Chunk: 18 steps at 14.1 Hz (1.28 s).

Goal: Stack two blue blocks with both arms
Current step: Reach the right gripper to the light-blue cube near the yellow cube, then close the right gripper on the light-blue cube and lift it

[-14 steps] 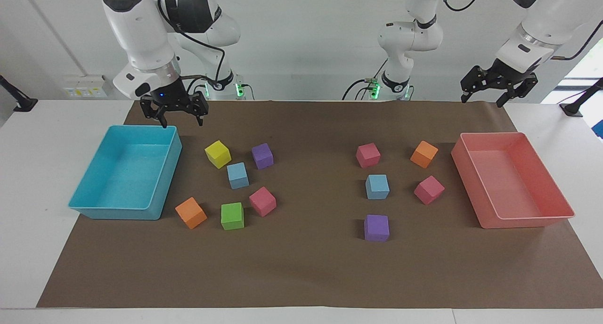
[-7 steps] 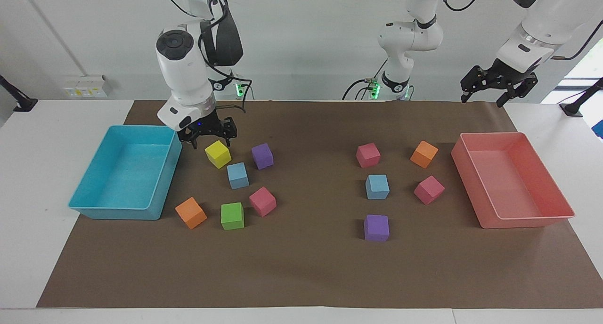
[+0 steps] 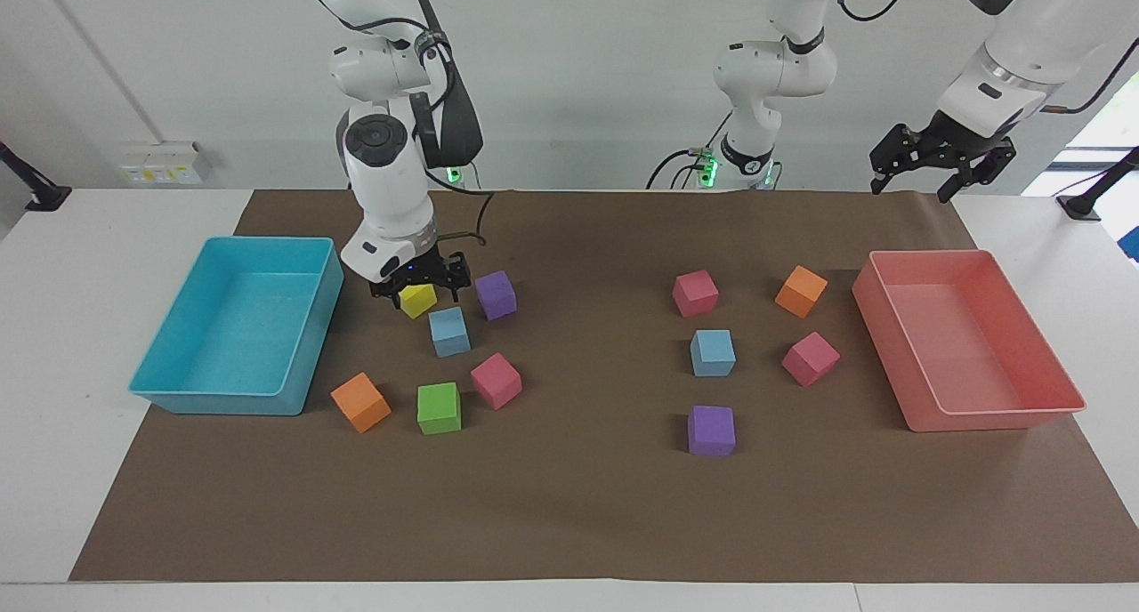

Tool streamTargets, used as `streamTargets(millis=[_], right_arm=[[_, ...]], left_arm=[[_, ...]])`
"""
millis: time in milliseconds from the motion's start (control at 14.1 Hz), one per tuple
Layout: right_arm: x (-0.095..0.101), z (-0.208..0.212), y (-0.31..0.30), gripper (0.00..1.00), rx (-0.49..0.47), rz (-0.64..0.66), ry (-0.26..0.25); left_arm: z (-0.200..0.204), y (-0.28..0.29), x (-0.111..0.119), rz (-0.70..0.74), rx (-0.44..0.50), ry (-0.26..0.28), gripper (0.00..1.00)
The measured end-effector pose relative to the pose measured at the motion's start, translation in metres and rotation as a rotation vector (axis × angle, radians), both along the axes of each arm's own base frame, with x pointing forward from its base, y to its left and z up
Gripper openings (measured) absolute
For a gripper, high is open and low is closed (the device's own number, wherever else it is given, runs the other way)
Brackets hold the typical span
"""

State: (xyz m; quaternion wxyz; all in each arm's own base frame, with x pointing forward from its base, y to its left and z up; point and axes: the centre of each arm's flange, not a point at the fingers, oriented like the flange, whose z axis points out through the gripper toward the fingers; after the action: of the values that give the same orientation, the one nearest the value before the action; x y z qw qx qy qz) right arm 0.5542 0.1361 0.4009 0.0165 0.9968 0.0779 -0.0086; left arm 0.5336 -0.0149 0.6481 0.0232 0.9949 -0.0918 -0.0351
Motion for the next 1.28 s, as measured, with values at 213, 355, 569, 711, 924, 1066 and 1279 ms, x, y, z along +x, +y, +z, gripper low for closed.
streamTargets(millis=[213, 355, 569, 711, 924, 1066, 1279], right_arm=[[-0.006, -0.032, 0.005, 1.00, -0.001, 0.019, -0.001], [-0.006, -0.046, 0.007, 1.00, -0.003, 0.028, 0.003], [-0.007, -0.062, 0.012, 1.00, -0.007, 0.049, 0.017], [-0.010, -0.073, 0.011, 1.00, -0.007, 0.050, 0.018], [-0.019, -0.089, 0.009, 1.00, -0.009, 0.051, 0.026], [-0.022, -0.093, 0.008, 1.00, -0.011, 0.058, 0.035], [-0.024, -0.097, 0.005, 1.00, -0.010, 0.083, 0.046]], left_arm=[[0.000, 0.000, 0.000, 0.000, 0.000, 0.000, 1.00], [0.000, 0.000, 0.000, 0.000, 0.000, 0.002, 1.00], [0.000, 0.000, 0.000, 0.000, 0.000, 0.003, 1.00], [0.000, 0.000, 0.000, 0.000, 0.000, 0.003, 1.00], [0.000, 0.000, 0.000, 0.000, 0.000, 0.003, 1.00], [0.000, 0.000, 0.000, 0.000, 0.000, 0.003, 1.00], [0.000, -0.001, 0.000, -0.002, 0.000, 0.004, 1.00]])
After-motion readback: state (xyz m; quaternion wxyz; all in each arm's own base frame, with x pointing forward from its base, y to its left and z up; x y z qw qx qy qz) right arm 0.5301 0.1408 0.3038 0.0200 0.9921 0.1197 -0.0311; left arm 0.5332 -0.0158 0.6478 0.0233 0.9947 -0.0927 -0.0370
